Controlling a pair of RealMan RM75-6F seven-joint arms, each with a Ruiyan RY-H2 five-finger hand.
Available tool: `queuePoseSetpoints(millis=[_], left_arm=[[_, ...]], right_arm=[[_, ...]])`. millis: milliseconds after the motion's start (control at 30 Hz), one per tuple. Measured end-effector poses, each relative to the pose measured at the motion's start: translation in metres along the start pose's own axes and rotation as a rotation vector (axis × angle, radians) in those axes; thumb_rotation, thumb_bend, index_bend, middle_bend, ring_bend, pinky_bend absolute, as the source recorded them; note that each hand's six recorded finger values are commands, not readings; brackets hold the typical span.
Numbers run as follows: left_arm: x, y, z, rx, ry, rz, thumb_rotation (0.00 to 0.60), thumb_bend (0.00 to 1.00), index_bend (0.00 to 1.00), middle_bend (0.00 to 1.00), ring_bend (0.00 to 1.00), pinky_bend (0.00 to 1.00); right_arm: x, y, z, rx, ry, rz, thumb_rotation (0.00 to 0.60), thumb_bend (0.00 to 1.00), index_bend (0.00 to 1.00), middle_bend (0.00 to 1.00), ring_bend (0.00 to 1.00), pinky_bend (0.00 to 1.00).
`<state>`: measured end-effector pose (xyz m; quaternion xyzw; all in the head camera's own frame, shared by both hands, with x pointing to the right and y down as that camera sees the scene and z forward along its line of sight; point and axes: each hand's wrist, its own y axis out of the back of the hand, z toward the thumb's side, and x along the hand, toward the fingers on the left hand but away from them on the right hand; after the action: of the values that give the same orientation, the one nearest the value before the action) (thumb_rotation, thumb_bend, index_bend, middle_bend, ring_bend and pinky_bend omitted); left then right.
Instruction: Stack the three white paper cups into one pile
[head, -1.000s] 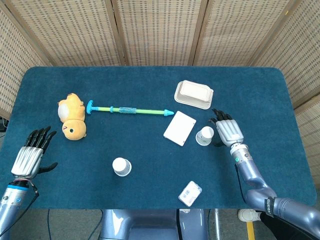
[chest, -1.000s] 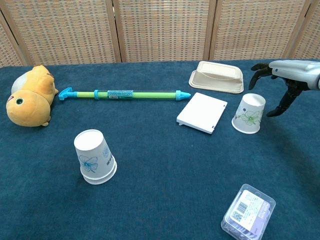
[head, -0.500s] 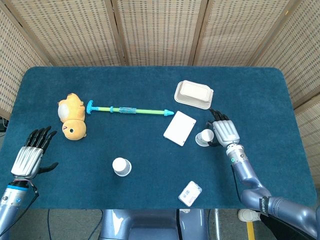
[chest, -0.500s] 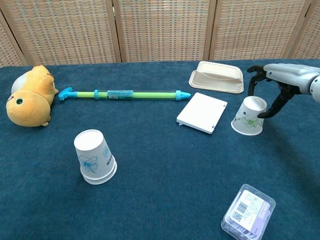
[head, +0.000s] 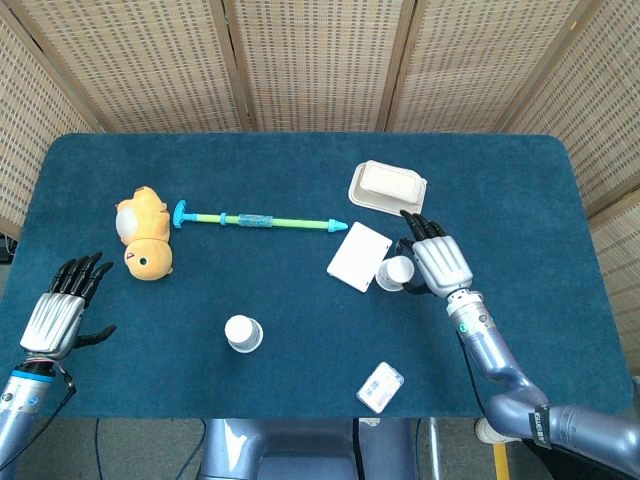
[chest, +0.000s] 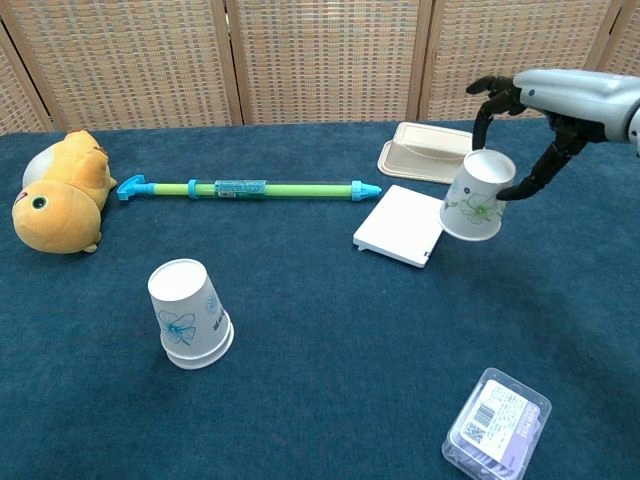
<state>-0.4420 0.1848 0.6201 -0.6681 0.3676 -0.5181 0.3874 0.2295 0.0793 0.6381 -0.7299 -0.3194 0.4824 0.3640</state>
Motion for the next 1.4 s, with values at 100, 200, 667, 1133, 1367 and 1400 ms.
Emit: queuePoseSetpoints(millis=[100,200,667,1133,1367,1400], left_arm=[[-0.001,0.004,-0.001,-0.008,0.001,0.008,0.6,0.19,0.07,0.0,0.0,0.03],[-0.003,0.007,0.001,-0.016,-0.008,0.012,0.6,0.19,0.07,0.0,0.0,0.03],[-0.01,0.013,0.0,-0.026,-0.021,0.005,0.6,0.19,0.07,0.0,0.0,0.03],[-0.007,0.007,-0.001,-0.018,-0.013,-0.027,0.6,0.19,0.07,0.0,0.0,0.03],[-0.006,0.003,-0.001,-0.013,-0.01,-0.039,0.6,0.19,0.07,0.0,0.0,0.03],[-0.005,0.003,-0.001,-0.013,-0.01,-0.04,0.6,0.19,0.07,0.0,0.0,0.03]], right_arm=[[0.012,0.014,0.025,-0.049,0.068,-0.008,0.6,0.32,0.51,0.02,0.0,0.19],[0.026,0.026,0.05,-0.103,0.14,-0.005,0.6,0.32,0.52,0.02,0.0,0.19],[0.041,0.019,0.138,-0.214,0.334,0.053,0.6,0.32,0.52,0.02,0.0,0.19],[-0.017,-0.024,0.115,-0.132,0.186,0.101,0.6,0.32,0.52,0.02,0.0,0.19],[-0.03,-0.044,0.111,-0.132,0.157,0.151,0.6,0.32,0.52,0.02,0.0,0.19],[-0.032,-0.048,0.11,-0.133,0.15,0.16,0.6,0.32,0.52,0.02,0.0,0.19]])
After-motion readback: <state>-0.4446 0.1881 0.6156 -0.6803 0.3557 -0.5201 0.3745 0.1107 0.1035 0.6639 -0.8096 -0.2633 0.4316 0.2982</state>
